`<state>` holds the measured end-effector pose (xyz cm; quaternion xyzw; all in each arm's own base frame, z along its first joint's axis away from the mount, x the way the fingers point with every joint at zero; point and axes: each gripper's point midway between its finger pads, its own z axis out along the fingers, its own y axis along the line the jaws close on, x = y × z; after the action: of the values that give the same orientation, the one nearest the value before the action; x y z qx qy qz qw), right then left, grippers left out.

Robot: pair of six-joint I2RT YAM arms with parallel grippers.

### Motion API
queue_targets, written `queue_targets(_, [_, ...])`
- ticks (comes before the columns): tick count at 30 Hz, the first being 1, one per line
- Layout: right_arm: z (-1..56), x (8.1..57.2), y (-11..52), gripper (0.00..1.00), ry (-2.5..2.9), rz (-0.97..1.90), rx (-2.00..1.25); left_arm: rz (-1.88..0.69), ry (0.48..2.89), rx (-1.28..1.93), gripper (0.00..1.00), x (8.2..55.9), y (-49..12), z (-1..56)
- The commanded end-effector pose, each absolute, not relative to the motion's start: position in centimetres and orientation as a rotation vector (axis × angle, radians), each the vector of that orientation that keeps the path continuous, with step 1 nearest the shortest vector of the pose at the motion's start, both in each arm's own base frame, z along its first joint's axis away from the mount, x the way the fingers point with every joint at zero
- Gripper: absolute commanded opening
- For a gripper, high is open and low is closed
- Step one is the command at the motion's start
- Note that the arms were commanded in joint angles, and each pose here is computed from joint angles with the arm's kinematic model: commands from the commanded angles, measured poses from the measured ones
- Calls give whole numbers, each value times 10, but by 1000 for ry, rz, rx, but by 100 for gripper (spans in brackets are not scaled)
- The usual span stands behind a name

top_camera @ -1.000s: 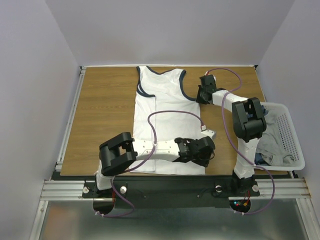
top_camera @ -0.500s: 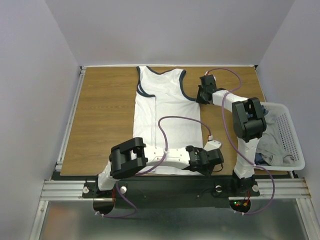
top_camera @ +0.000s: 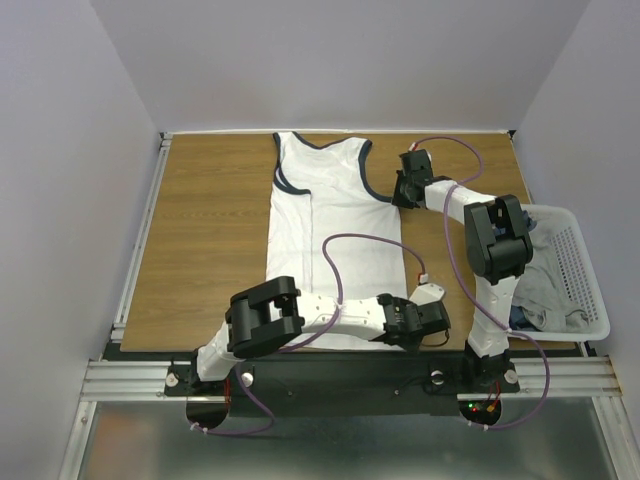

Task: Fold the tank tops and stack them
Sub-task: Fold the tank top

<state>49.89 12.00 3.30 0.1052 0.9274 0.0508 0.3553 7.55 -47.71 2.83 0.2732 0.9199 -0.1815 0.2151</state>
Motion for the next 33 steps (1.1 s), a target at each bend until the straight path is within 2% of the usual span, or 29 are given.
queue_targets(1, [63, 520, 118, 6, 2305, 150, 272, -514, 2499, 757, 20, 79, -486, 44])
queue_targets(5, [68, 521, 116, 6, 2293, 144, 277, -547, 2455, 745, 0, 84, -486, 65])
queue_targets(21, [118, 527, 145, 0, 2239, 386, 370, -834, 2331, 577, 0, 101, -442, 119])
queue_targets(33, [140, 532, 191, 0, 2206, 552, 419, -916, 2370, 365, 0, 108, -380, 107])
